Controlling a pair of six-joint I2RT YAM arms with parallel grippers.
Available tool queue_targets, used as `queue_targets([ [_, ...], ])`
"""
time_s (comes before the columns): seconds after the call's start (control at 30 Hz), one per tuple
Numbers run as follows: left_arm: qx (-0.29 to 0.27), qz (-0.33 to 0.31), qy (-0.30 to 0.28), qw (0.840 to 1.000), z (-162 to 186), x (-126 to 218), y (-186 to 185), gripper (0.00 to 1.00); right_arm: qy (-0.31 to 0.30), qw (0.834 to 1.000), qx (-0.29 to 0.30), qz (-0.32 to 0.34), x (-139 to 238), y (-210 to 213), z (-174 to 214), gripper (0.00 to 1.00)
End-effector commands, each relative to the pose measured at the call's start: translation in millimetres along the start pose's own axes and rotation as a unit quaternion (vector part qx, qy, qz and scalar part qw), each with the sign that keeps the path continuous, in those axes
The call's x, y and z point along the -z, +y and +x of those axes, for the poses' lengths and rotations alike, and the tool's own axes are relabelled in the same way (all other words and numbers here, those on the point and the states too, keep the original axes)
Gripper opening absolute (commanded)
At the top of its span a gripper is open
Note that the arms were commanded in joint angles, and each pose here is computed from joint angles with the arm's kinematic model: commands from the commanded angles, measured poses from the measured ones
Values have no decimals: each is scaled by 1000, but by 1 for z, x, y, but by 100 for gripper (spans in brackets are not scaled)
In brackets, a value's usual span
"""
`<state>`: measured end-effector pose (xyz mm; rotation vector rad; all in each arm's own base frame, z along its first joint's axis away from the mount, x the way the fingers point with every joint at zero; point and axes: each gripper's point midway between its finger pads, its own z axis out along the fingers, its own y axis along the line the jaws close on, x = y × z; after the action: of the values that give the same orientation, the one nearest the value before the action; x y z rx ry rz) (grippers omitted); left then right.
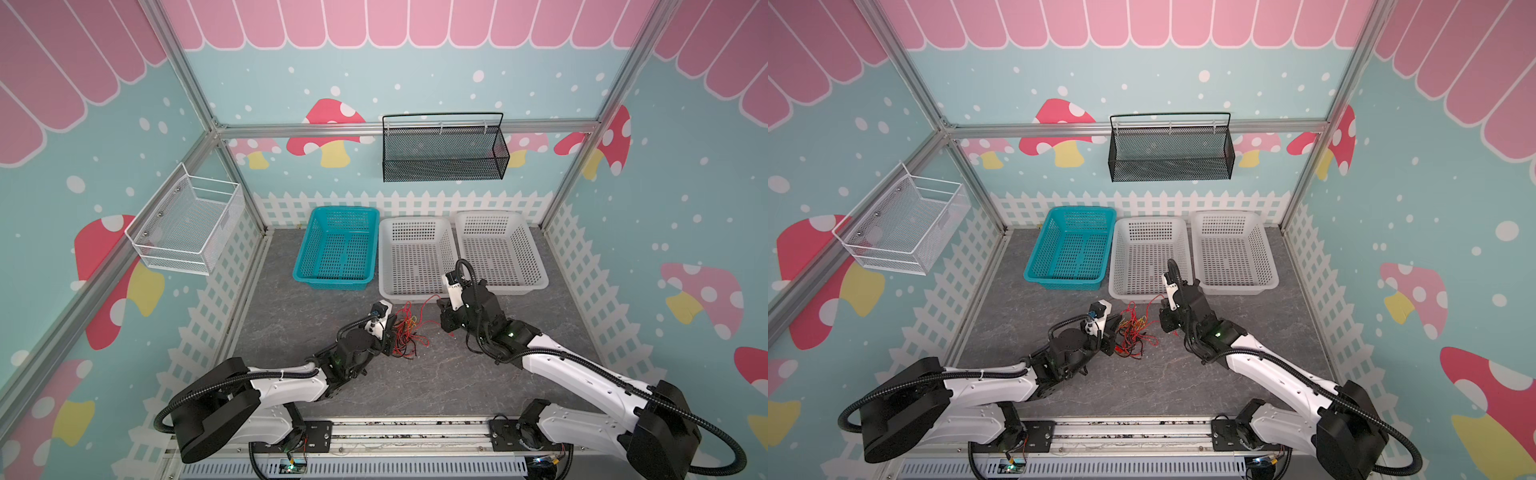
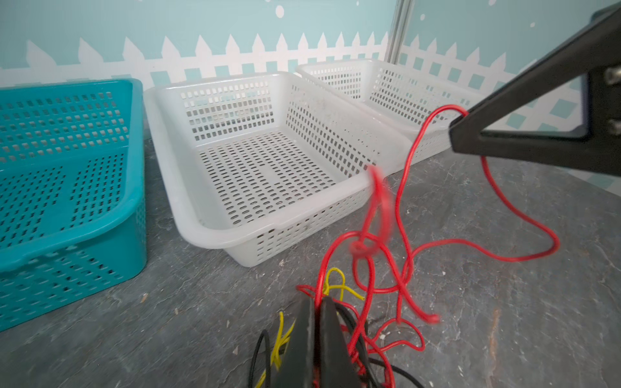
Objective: Untangle the cables
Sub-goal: 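Pinch the bundle with the left gripper while the right gripper grasps a red wire, then pull the red wire from the bundle with the right gripper toward the white basket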
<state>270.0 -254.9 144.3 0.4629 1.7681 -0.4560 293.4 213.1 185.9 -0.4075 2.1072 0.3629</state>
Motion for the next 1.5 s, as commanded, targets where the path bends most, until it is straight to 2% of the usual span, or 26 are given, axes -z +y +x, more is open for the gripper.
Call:
queue_targets([
  [0.0,1,-45,9,999,7,6,17,0,1,996,-9,90,10,-33,4,0],
  [0.17,1,-62,17,998,9,11,25,0,-7,992,-6,122,22,-46,2,0],
  [0.43,-2,-56,17,998,11,16,26,0,-26,994,6,106,35,-43,-9,0],
  [0.53,0,-30,13,999,9,19,19,0,-51,996,7,70,43,-31,-23,0],
  [0.7,9,6,5,1000,5,17,5,0,-93,995,10,-40,49,9,-48,0],
  [0.83,12,9,-1,1000,2,12,3,5,-97,992,12,-77,47,24,-57,0],
  [1.0,9,9,-2,1000,0,10,2,21,-99,992,11,-83,43,28,-62,0],
  [1.07,6,8,-1,1000,1,10,3,34,-100,991,12,-85,43,29,-63,0],
  [1.3,6,-2,-2,1000,1,15,8,66,-121,990,6,-69,50,23,-77,0],
  [1.47,3,-3,-7,1000,0,19,10,73,-153,987,-2,-43,62,15,-100,0],
])
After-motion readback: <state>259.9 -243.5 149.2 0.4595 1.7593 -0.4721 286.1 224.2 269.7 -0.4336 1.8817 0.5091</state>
